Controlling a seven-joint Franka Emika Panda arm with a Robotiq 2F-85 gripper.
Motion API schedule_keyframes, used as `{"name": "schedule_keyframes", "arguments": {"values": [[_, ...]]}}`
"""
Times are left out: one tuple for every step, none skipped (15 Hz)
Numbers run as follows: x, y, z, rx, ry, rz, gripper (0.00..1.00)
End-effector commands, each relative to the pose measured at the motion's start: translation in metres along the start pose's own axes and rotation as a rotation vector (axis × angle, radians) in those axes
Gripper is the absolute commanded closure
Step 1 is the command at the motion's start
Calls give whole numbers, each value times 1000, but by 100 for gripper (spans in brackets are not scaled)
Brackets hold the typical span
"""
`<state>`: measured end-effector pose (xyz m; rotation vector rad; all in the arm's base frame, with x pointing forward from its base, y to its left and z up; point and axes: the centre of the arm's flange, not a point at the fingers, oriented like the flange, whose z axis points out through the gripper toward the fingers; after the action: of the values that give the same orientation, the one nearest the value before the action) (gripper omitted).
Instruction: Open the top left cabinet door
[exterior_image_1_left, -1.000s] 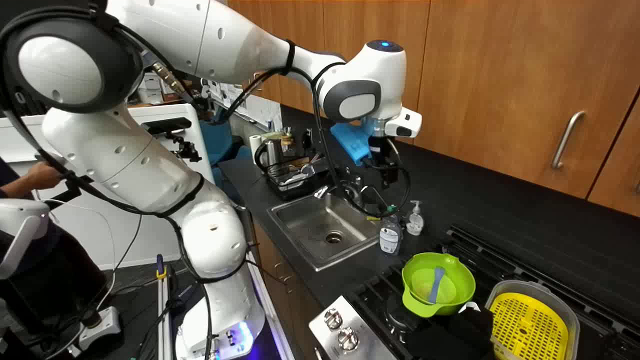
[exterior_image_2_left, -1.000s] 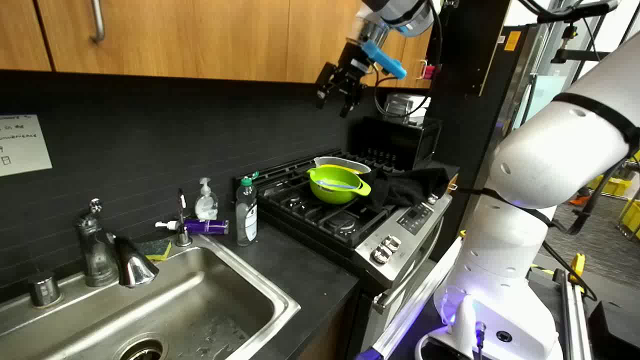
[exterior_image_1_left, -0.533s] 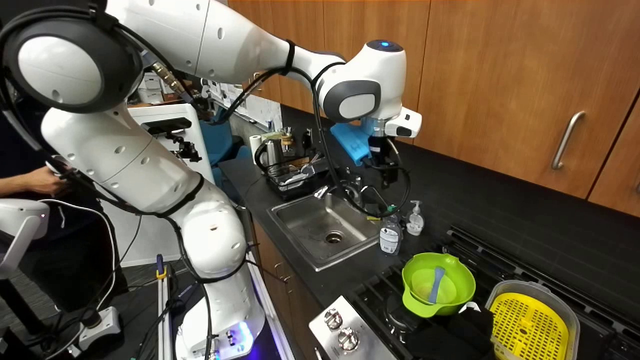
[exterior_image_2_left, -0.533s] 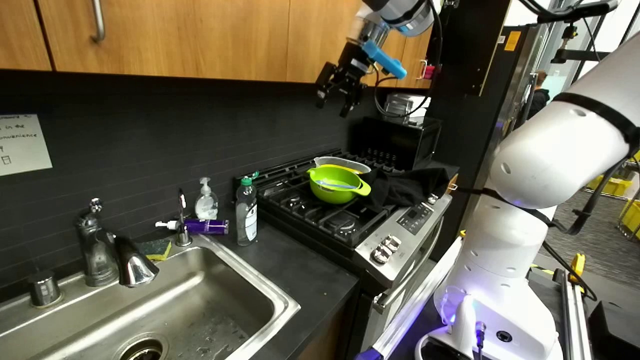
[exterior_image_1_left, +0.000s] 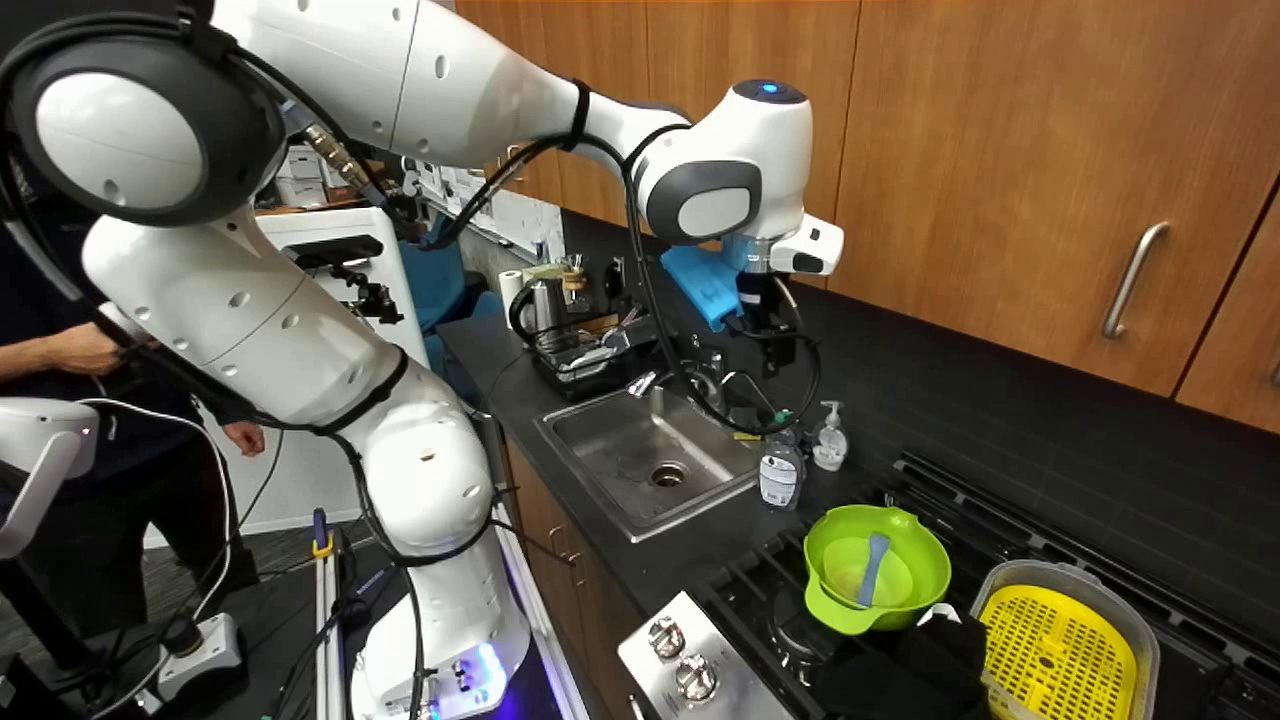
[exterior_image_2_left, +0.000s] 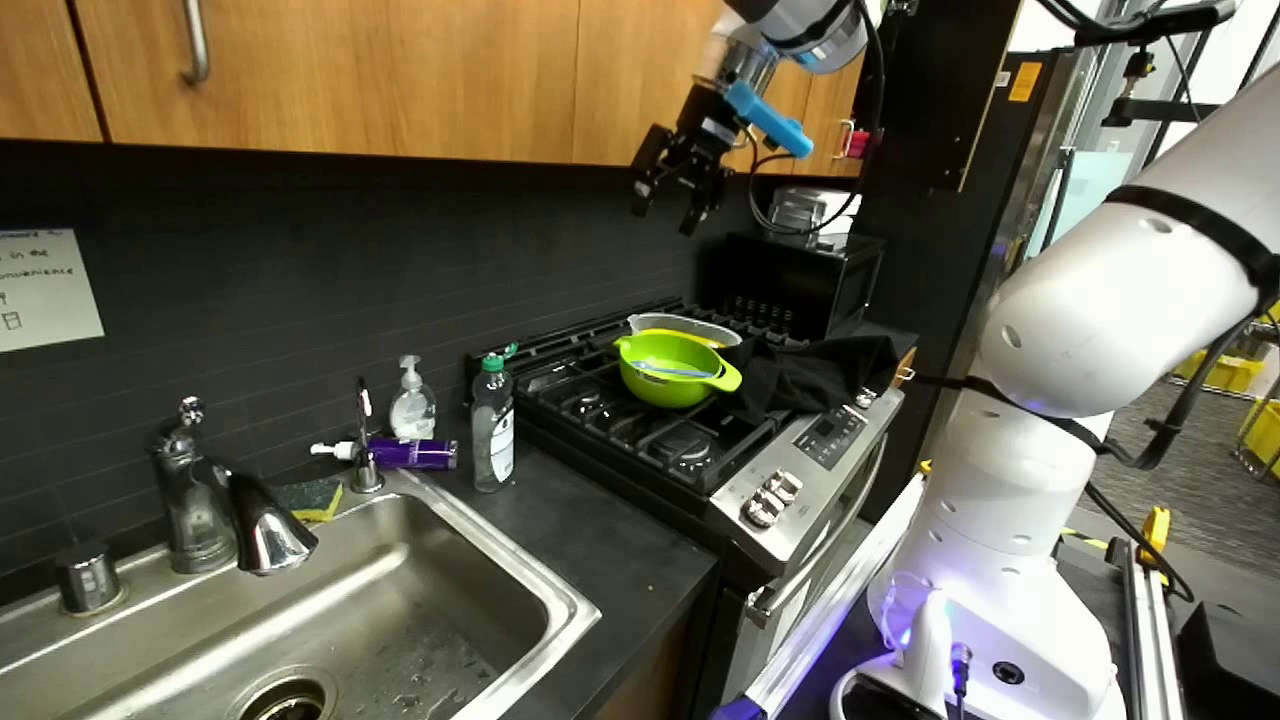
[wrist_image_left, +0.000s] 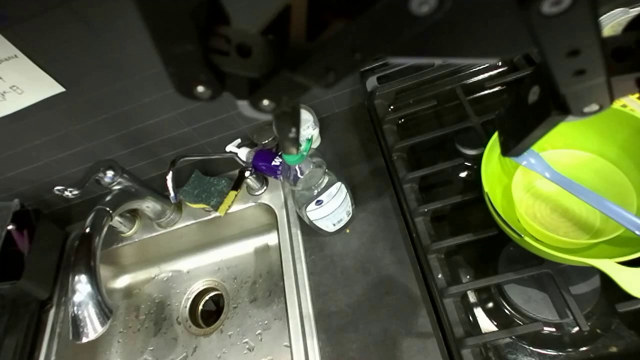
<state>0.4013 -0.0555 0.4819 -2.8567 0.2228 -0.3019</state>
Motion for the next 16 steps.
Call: {"name": "schedule_keyframes", "arguments": {"values": [[1,11,-2,-1,7,-10,0],[2,18,-8,-10,57,7,0],[5,27,-16,-14,115,34,0],[10,42,-30,-14,187,71,0],[13,56,-43,-22,237,97,0],[11,73,-59,-28,295,119,0],[9,87,-71,-32,351,143,0],[5,101,-82,-39,408,168,0],[3,111,-90,-42,466,188,0],[0,122,-97,-43,527,195,0],[-1,131,-103,-54,587,194,0],[-2,138,-108,-64,629,190,0],[-3,144,-109,-74,652,175,0],[-4,149,-107,-75,658,152,0],[-3,154,-104,-73,661,126,0],[-1,159,-96,-60,634,97,0]]}}
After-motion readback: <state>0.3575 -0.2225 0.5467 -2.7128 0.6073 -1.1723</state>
